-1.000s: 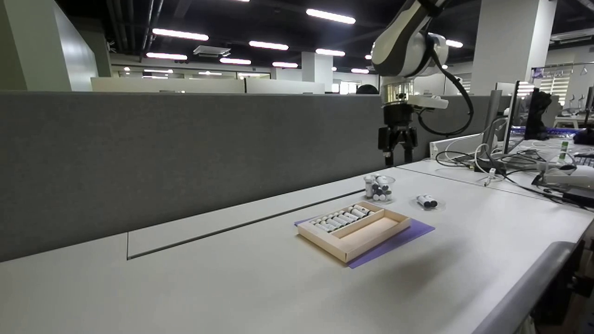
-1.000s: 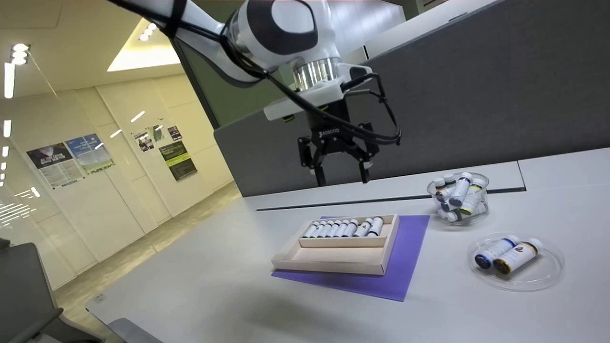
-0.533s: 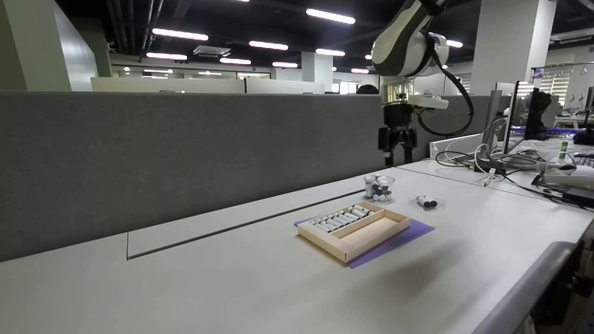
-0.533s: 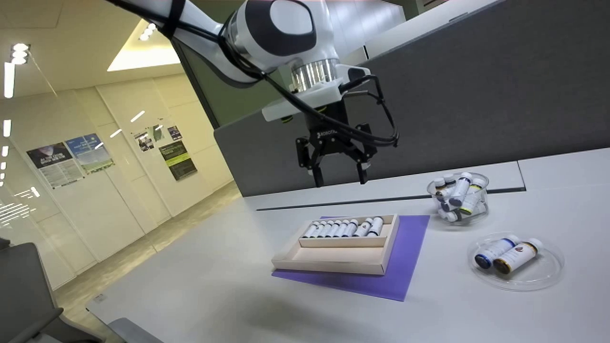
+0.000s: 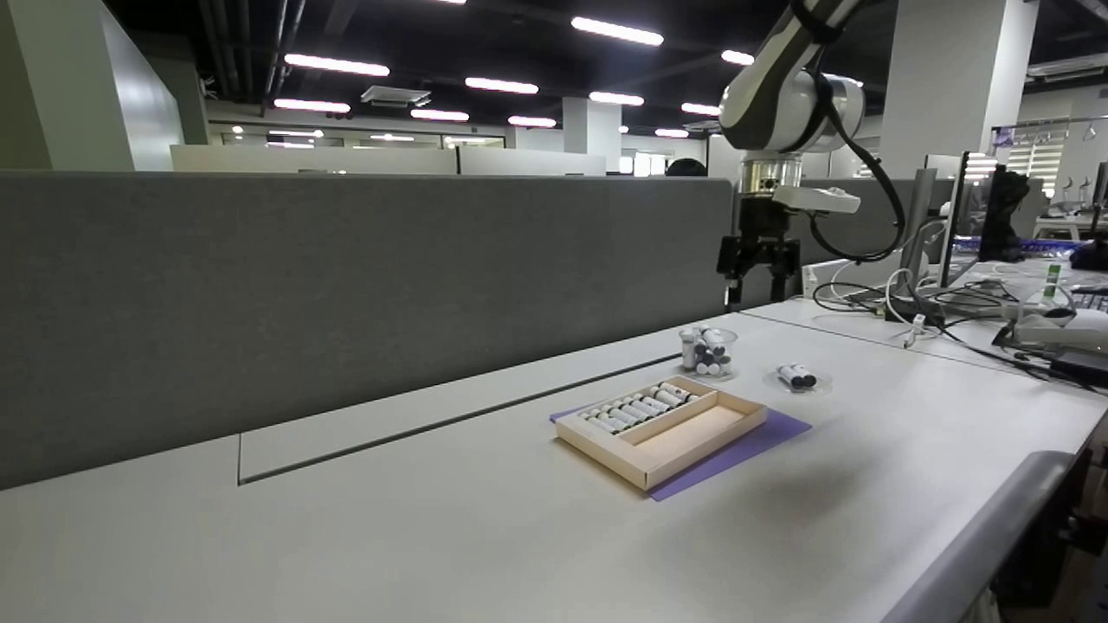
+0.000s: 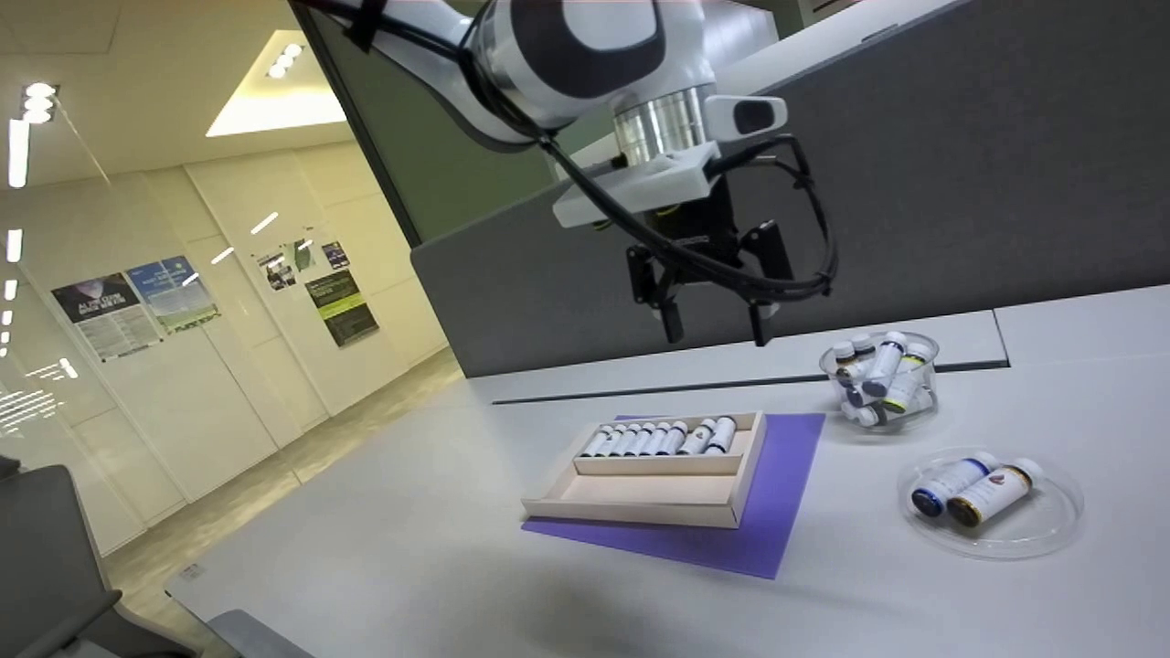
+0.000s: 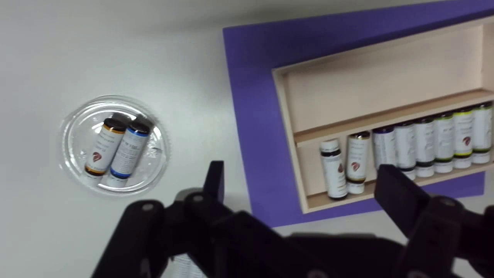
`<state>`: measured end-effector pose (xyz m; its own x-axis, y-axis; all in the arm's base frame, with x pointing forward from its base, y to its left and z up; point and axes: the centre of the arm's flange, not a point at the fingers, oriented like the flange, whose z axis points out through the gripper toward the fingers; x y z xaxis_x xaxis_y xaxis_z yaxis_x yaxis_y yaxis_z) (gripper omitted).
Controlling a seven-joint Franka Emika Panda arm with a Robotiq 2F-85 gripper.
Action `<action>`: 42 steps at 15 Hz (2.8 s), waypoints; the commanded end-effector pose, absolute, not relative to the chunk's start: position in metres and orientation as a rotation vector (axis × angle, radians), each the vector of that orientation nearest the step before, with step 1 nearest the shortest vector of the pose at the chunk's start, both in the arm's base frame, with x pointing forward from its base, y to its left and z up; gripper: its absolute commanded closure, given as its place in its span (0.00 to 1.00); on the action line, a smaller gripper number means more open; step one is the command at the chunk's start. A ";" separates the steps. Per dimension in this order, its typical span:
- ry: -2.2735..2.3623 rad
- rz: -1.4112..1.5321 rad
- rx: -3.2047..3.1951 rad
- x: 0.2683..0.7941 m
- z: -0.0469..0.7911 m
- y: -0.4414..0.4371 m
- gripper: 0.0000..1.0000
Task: Pick up one bottle from the clear lid and place it on the bottom part of the tray
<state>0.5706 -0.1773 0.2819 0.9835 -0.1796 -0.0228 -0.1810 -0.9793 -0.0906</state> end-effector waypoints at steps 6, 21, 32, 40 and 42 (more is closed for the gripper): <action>0.929 -0.170 -2.915 0.571 0.229 -0.321 0.00; 1.067 -0.213 -2.853 0.576 0.184 -0.339 0.00; 1.070 -0.166 -2.870 0.597 0.127 -0.327 0.00; 1.042 -0.159 -2.873 0.601 0.120 -0.322 0.00; 1.033 -0.151 -2.874 0.602 0.126 -0.319 0.00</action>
<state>0.5918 -0.3196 0.1166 0.7761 -0.6263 0.0736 -0.6179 -0.7786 -0.1094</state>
